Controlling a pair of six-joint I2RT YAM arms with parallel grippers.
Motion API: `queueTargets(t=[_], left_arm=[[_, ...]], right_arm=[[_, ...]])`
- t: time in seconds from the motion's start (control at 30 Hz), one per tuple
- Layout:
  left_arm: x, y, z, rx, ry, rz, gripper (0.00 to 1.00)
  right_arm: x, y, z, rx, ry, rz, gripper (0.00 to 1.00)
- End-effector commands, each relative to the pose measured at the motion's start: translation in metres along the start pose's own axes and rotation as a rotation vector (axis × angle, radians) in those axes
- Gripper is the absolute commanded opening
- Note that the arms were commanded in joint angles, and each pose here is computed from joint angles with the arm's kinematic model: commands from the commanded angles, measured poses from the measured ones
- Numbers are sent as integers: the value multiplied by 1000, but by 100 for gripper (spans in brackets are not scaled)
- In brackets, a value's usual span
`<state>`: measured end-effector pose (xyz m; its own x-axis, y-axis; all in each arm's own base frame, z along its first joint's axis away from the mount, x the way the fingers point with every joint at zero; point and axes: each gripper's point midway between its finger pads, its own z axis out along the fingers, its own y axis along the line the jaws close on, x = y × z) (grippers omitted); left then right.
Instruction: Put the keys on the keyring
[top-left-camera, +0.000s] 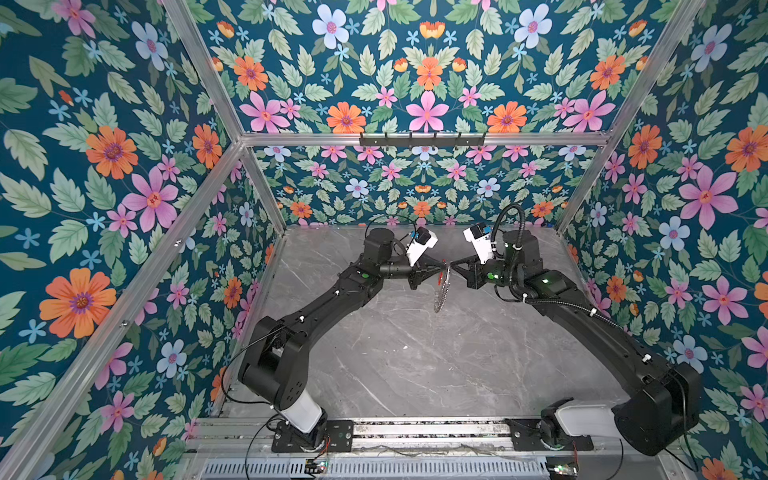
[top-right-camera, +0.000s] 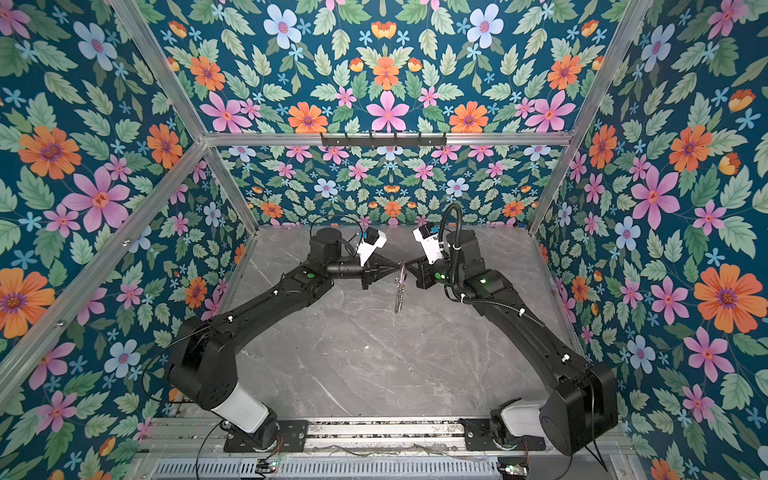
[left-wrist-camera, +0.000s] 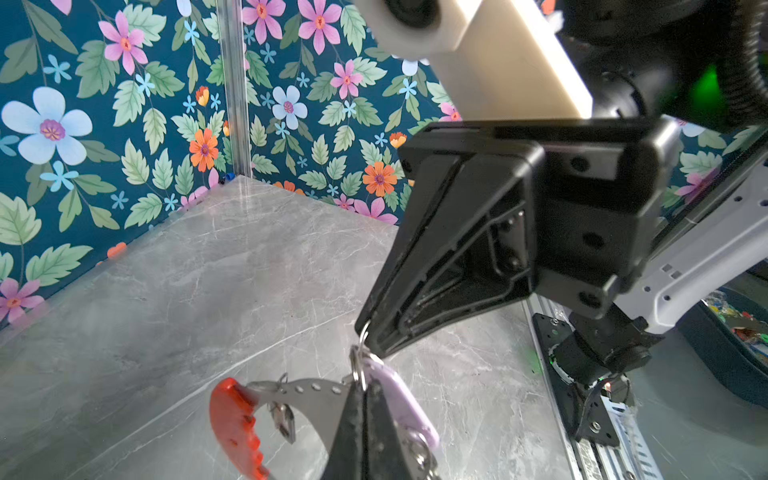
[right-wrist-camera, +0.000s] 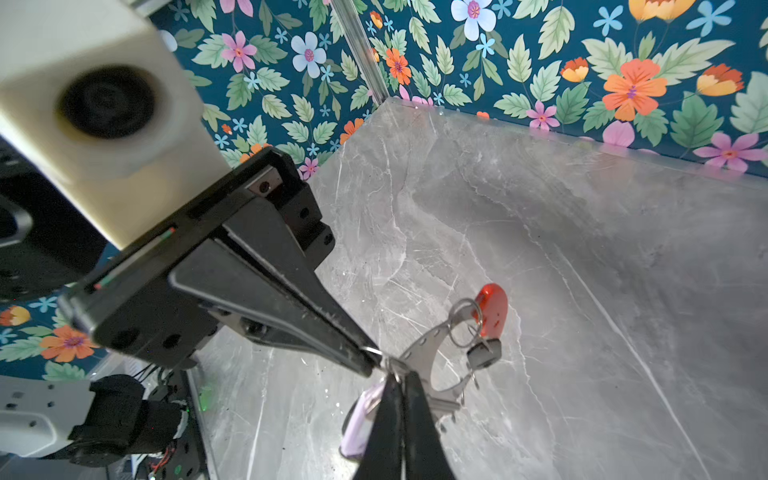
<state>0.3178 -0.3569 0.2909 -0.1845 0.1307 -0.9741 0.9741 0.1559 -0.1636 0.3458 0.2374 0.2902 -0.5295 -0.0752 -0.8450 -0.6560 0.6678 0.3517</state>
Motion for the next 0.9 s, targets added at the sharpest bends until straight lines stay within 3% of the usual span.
queueTargets(t=[0.0, 0.17, 0.57, 0.87], left_arm=[[-31, -17, -7, 58, -116, 95, 0], [-45, -20, -13, 34, -199, 136, 0], [-55, -25, -18, 43, -270, 143, 0], [-51, -17, -11, 40, -226, 80, 0]], right_arm=[[-4, -10, -3, 48, -16, 46, 0], [1, -10, -5, 24, 4, 96, 0], [-4, -14, -17, 65, -7, 163, 0], [-25, 15, -35, -40, -107, 42, 0]])
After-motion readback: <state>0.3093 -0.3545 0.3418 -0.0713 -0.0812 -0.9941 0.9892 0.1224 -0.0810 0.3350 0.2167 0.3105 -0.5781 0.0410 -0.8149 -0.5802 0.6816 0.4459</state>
